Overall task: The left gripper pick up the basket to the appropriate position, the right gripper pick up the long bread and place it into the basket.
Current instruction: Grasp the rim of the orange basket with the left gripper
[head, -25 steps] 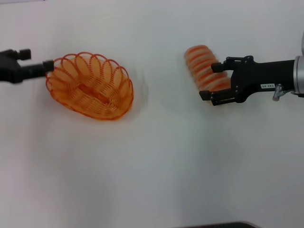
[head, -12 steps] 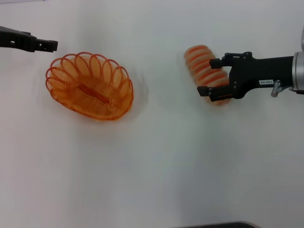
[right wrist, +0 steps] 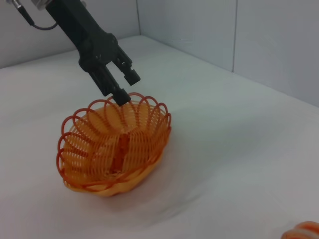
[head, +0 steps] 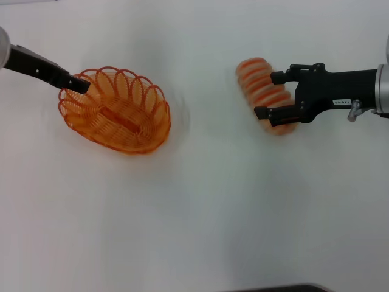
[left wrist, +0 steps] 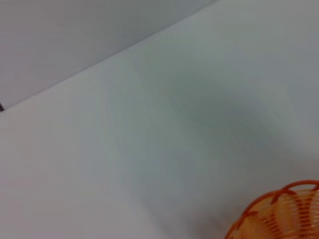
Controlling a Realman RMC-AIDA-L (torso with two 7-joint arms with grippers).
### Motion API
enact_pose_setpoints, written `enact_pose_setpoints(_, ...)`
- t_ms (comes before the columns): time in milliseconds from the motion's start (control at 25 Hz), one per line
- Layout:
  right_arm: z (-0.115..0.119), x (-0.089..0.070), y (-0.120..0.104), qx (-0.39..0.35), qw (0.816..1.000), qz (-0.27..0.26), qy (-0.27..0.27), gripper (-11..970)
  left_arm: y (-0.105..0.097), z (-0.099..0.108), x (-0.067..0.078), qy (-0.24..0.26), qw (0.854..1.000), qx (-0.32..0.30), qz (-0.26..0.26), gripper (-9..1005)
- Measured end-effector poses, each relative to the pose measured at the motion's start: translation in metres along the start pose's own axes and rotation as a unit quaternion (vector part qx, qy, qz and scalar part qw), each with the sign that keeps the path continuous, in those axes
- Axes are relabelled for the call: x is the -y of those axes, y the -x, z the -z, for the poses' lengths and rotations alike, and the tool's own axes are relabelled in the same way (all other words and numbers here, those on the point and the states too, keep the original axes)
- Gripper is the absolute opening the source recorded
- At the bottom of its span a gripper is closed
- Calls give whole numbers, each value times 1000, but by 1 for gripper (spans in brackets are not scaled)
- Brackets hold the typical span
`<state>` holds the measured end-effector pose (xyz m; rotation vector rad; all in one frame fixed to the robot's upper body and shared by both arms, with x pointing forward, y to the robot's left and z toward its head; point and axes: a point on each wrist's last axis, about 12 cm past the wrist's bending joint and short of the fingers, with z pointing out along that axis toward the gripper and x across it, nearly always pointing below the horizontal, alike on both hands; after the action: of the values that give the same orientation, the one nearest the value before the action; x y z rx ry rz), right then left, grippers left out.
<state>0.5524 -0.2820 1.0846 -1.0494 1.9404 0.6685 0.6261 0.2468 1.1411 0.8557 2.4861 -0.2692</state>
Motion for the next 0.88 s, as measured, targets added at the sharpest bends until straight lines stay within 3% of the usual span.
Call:
enact_pose_setpoints(280, 1, 1, 0, -1, 1000, 1, -5, 930, -1, -13, 8, 19, 1000, -16, -20, 859)
enact_pose_setpoints(880, 0, 1, 1, 0, 1000, -1, -4, 929, -5, -21, 12, 21, 999, -27, -17, 859)
